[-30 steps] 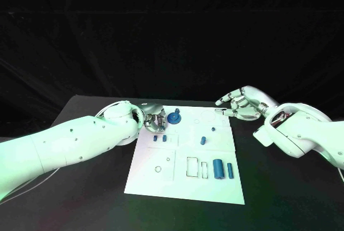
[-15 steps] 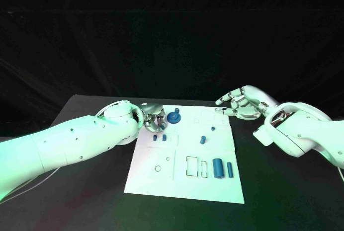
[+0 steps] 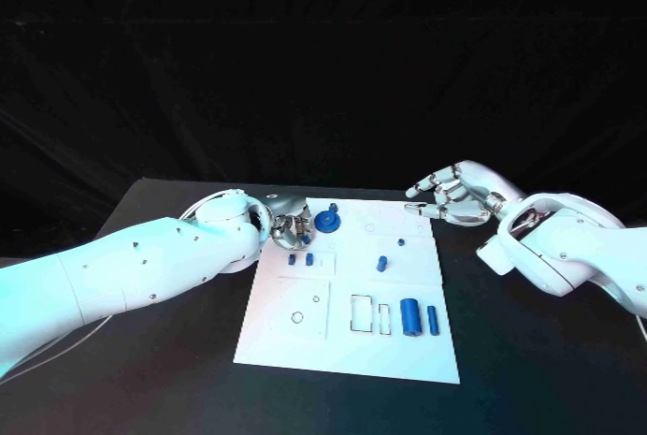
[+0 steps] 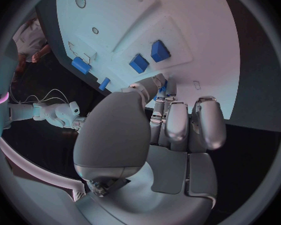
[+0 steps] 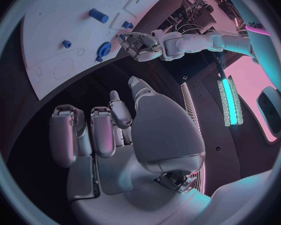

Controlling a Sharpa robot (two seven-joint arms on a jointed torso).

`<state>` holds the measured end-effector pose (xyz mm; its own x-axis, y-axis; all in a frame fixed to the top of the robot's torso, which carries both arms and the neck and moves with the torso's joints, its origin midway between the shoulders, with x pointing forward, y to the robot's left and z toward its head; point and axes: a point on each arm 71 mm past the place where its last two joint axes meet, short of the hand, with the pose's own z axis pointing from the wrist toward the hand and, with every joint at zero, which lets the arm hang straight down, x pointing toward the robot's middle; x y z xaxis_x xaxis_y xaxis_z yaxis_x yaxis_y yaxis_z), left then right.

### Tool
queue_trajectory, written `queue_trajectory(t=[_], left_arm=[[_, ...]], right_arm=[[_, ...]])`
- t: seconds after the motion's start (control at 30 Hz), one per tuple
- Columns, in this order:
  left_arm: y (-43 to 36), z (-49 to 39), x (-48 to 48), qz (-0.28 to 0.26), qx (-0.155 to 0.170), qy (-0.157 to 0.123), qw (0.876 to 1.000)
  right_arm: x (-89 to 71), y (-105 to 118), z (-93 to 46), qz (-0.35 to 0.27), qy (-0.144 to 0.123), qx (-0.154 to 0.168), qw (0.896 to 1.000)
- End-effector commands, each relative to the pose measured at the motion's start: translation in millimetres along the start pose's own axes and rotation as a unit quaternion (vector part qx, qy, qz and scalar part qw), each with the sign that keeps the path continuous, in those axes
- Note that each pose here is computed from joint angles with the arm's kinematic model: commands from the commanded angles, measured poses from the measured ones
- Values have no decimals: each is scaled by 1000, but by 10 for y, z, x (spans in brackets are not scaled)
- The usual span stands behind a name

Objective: Assemble the parts on the task board

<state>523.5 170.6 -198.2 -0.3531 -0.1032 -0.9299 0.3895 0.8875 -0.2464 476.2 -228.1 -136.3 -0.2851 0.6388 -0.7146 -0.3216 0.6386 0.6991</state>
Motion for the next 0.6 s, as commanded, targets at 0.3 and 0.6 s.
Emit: queue_trajectory(t=[0.3,0.6], left_arm=[[1,5,27,4,-1,12,1000],[11,3,23,4,-4,10,1000]], right_arm=[[3,4,0,-3,2,-4,1000],[-3,0,1,-3,-1,-4,1000]])
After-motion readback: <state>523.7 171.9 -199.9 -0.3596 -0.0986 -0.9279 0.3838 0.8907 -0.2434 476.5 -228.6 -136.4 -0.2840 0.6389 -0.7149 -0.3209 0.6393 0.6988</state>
